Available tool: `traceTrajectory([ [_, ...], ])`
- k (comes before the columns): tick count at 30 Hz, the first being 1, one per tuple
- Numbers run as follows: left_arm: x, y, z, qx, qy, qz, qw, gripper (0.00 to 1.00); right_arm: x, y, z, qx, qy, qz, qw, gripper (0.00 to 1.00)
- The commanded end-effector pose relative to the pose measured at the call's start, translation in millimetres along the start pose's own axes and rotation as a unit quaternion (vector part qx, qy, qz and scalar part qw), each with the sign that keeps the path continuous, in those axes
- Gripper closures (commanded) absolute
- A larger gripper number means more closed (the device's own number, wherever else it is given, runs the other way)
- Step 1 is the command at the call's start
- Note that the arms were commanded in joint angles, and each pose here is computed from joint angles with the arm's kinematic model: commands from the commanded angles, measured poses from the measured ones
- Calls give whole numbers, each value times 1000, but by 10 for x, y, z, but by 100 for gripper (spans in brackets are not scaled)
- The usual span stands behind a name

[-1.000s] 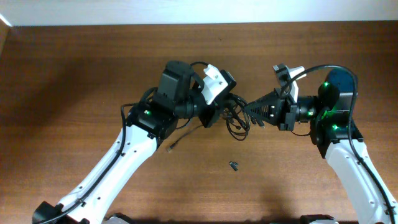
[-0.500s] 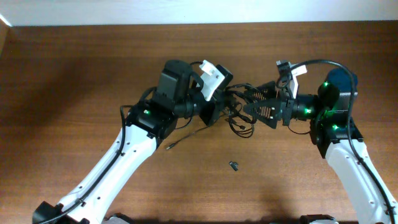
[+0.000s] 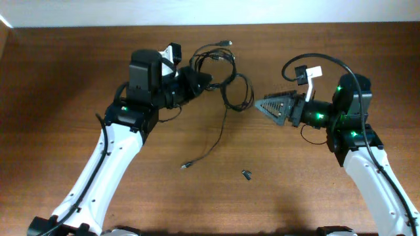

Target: Untangle cables

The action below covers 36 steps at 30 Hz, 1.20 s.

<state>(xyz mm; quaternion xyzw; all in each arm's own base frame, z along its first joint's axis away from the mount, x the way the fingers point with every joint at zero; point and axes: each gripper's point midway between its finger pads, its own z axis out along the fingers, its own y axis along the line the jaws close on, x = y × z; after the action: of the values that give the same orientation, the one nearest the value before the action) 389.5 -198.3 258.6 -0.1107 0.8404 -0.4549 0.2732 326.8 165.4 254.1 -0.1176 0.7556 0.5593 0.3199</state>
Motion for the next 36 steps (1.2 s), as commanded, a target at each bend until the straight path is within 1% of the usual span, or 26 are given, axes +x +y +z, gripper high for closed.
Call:
traceTrajectory([
  [1,-133,341,-35,-78,-59,-133,986,100,108,319,-26,-79,33,-90,992,1],
  [2,-126,403,-43,-93,-66,-149,982,100,128,353,-33,-90,36,-104,990,1],
  [3,-118,416,-40,-98,-67,-151,981,100,145,381,-40,-100,39,-116,988,1],
  [5,-78,381,-13,-96,-63,-147,982,100,148,387,-41,-102,39,-130,985,1],
  [9,-44,350,39,-109,-79,-137,981,100,138,372,-34,-97,36,-137,985,1],
  [12,103,227,134,-104,-73,-148,981,100,62,237,-10,-55,19,-136,989,1],
  [15,210,-31,238,-67,-68,-170,981,100,47,212,-7,-47,15,-136,989,1],
  [20,277,-320,317,-25,-68,-144,987,100,-12,91,1,-10,2,-133,991,1],
  [22,325,-364,336,-21,-63,-140,988,100,-37,-43,-1,27,-7,-120,992,1],
  [24,339,-372,340,-21,-61,-140,988,100,-8,-89,-3,36,-2,-128,991,1],
  [26,344,-375,342,-21,-60,-139,988,100,6,-217,-16,70,-3,-110,991,1],
  [32,555,-518,405,-9,-37,-145,989,100,20,-255,-20,79,1,-143,987,0],
  [34,618,-649,428,10,-32,-138,990,100,44,-268,-21,80,6,-150,985,4],
  [36,662,-737,440,23,-29,-132,991,100,50,-277,-19,81,7,-148,986,10],
])
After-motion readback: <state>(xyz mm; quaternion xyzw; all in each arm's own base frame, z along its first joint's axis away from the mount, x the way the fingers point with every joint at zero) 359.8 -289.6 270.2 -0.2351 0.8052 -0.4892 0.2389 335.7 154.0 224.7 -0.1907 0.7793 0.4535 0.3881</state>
